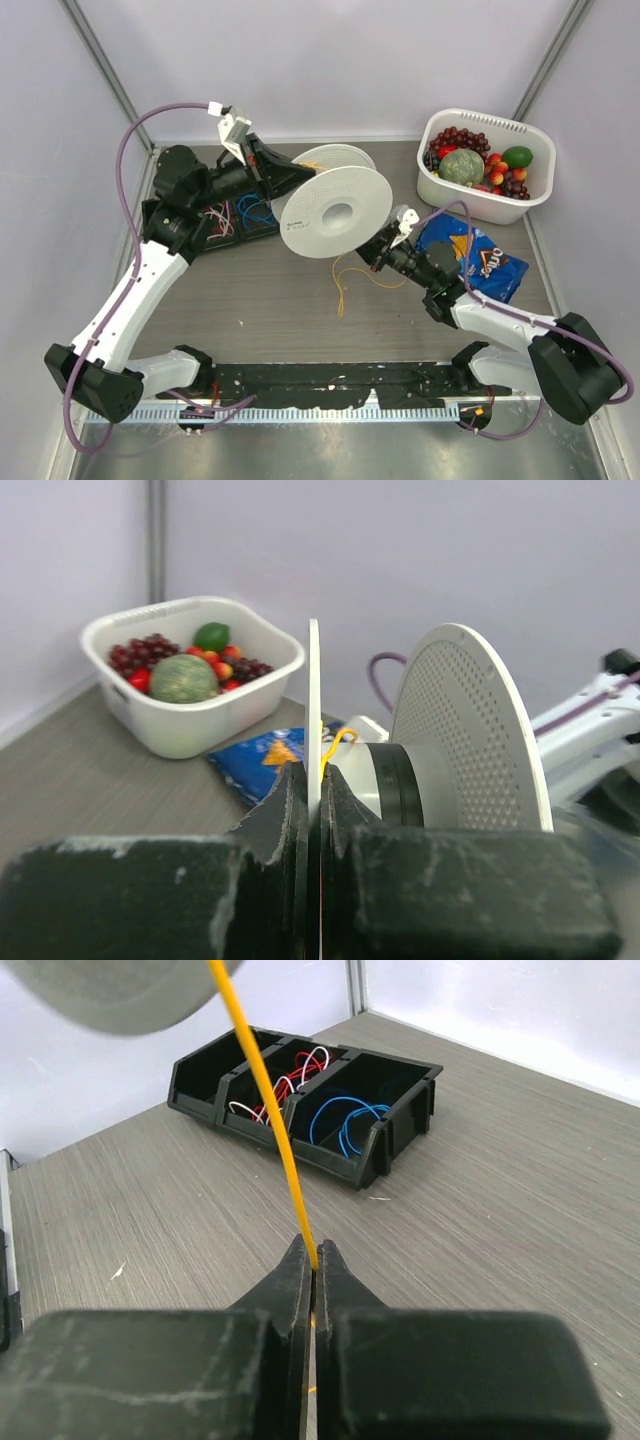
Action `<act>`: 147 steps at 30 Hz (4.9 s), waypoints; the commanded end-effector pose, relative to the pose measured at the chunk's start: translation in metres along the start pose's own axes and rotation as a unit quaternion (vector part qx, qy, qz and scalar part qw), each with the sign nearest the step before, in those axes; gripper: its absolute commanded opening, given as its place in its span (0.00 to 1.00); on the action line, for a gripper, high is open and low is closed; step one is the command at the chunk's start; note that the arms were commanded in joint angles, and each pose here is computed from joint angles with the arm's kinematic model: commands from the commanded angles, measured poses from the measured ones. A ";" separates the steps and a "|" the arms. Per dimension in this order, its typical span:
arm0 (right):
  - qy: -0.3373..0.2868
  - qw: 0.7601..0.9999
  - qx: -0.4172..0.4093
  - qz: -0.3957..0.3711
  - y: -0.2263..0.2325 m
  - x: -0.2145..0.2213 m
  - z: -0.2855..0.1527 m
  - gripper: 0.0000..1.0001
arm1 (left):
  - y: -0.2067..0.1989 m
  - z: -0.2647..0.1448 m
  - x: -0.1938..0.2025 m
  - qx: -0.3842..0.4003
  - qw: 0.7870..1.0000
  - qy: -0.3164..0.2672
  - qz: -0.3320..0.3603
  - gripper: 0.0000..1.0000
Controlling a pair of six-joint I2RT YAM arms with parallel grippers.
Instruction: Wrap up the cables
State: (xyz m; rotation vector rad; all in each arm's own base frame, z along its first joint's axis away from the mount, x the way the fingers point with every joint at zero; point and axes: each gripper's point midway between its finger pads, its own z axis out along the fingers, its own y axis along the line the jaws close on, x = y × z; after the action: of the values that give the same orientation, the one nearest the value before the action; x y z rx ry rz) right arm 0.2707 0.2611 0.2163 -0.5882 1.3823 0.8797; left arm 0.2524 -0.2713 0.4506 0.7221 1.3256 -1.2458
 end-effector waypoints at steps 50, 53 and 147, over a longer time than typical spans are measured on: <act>0.183 0.929 -0.093 -0.307 -0.037 0.014 -0.066 0.91 | 0.002 -0.004 -0.151 -0.070 0.991 -0.082 0.080 0.00; 0.166 0.914 -0.118 -0.350 -0.040 0.011 -0.054 0.92 | 0.002 -0.002 -0.147 -0.069 0.993 -0.079 0.054 0.00; 0.043 0.885 0.012 -0.464 0.009 -0.219 0.026 0.01 | 0.067 -0.059 0.099 -0.155 0.967 0.194 -0.050 0.00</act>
State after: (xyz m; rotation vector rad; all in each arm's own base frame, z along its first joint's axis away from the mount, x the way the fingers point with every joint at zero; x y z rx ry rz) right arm 0.2606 0.2777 0.3978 -1.3040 0.9748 0.1650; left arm 0.3086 -0.2130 0.2654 0.6243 2.0866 -0.7228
